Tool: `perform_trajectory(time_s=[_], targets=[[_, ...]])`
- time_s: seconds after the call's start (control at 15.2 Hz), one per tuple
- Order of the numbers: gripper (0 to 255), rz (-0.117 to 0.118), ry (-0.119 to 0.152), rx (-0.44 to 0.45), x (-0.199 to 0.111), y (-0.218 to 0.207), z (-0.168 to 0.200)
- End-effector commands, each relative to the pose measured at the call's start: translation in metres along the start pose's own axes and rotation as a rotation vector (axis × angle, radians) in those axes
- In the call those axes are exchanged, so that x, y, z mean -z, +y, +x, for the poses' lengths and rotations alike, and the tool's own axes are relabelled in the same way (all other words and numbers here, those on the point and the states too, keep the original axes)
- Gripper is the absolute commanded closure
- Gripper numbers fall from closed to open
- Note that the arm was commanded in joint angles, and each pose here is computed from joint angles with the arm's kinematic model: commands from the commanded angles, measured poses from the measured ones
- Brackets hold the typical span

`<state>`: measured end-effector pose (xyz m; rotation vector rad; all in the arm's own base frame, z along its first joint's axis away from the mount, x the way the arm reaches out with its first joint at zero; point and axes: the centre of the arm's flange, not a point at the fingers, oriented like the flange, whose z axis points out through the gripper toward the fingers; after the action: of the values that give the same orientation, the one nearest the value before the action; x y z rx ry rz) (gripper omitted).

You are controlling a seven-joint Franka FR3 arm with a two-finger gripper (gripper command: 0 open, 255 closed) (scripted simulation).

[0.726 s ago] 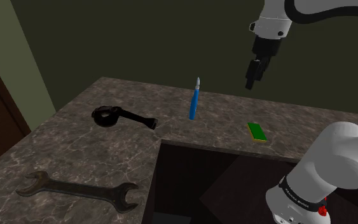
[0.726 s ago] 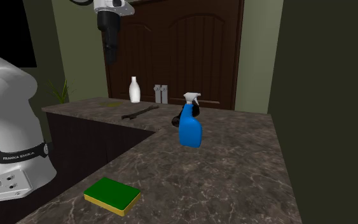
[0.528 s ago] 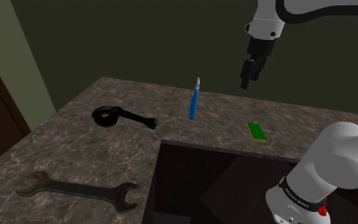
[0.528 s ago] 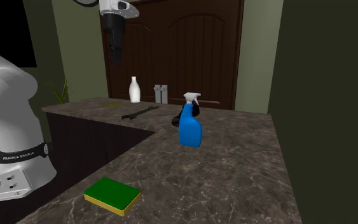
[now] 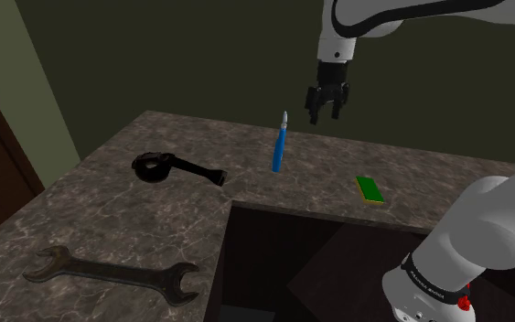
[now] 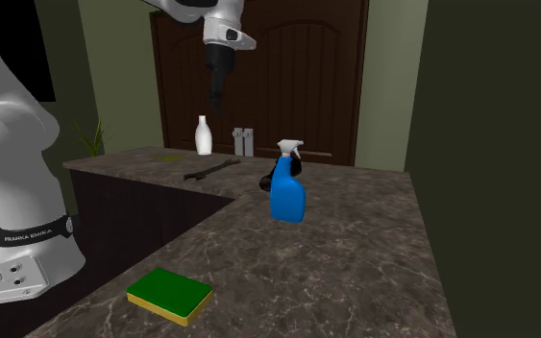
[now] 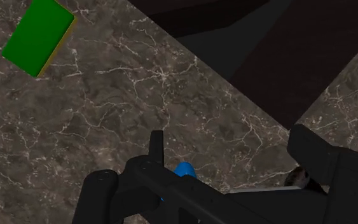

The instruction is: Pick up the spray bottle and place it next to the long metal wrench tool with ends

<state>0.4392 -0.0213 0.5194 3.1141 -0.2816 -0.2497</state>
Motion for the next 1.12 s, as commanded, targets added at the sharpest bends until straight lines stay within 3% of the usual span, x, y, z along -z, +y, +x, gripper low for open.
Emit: perform_trajectory(time_s=[0.0, 1.06], targets=[[0, 0.021, -0.028, -0.06, -0.009, 0.0, 0.031], [0, 0.185, -0.247, -0.522, -0.108, 0.071, 0.24]])
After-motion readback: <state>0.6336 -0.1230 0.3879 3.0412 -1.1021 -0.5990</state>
